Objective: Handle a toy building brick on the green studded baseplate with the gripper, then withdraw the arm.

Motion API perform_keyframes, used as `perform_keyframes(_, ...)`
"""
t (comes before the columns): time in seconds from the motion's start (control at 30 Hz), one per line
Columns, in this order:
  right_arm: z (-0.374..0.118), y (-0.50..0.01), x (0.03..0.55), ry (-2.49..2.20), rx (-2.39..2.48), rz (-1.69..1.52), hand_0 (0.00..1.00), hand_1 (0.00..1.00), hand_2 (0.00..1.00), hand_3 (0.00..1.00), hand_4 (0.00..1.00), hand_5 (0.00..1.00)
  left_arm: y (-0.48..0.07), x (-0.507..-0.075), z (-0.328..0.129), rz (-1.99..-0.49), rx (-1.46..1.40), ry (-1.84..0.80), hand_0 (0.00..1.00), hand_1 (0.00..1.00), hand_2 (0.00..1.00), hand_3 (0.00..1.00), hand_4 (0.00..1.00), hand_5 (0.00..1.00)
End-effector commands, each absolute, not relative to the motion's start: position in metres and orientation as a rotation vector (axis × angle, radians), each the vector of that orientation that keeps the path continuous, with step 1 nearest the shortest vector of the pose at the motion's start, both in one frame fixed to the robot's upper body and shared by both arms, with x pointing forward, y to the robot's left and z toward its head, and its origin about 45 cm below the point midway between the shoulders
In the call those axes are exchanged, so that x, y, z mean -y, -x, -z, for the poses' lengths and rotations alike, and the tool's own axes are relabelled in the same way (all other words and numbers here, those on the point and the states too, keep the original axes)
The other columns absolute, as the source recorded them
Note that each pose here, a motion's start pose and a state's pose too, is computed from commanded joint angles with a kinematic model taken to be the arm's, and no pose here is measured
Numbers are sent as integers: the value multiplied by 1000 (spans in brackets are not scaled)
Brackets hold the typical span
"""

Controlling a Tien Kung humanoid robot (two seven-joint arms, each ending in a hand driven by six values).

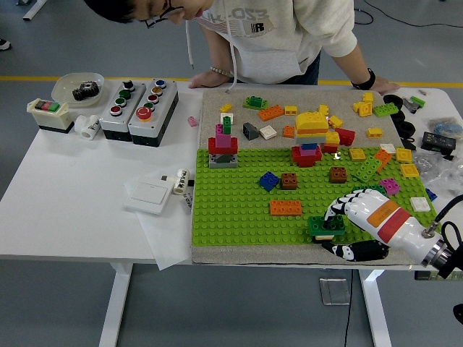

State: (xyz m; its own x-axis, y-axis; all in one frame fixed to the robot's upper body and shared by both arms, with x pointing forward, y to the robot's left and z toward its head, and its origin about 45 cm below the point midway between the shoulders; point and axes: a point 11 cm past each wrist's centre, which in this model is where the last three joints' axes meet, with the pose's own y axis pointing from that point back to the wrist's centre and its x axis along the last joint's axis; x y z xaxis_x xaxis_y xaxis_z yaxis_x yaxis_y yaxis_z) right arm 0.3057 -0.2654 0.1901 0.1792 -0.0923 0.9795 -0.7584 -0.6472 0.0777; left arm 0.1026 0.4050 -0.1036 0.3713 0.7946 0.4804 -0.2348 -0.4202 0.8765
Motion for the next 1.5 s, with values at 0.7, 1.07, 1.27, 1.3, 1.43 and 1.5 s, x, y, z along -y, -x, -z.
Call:
perform_keyframes(0.7, -202, -309, 265, -1896, 849, -1515, 515, 539, 594, 507, 770, 491, -105, -405, 103, -1258, -505, -1604, 733, 744, 756, 613, 662, 628)
perform_keyframes(1.07, -203, -312, 267, -1889, 861, -1515, 514, 538, 595, 508, 771, 490, -107, -405, 102, -1262, -501, -1603, 732, 742, 754, 612, 662, 628)
perform_keyframes(1.27, -198, -313, 270, -1882, 857, -1499, 514, 539, 595, 508, 771, 491, -108, -405, 102, -1261, -499, -1602, 733, 743, 755, 612, 662, 628)
perform_keyframes(1.3, -196, -314, 271, -1879, 858, -1493, 514, 539, 595, 508, 771, 491, -108, -405, 102, -1260, -499, -1602, 733, 743, 755, 612, 662, 628)
perform_keyframes(1.43, -194, -315, 272, -1876, 856, -1485, 514, 539, 595, 508, 771, 491, -109, -404, 102, -1259, -499, -1601, 733, 743, 755, 612, 662, 628)
perform_keyframes(1.5, -193, -315, 272, -1874, 855, -1482, 513, 538, 595, 509, 772, 490, -109, -404, 102, -1259, -499, -1601, 733, 744, 756, 612, 662, 628)
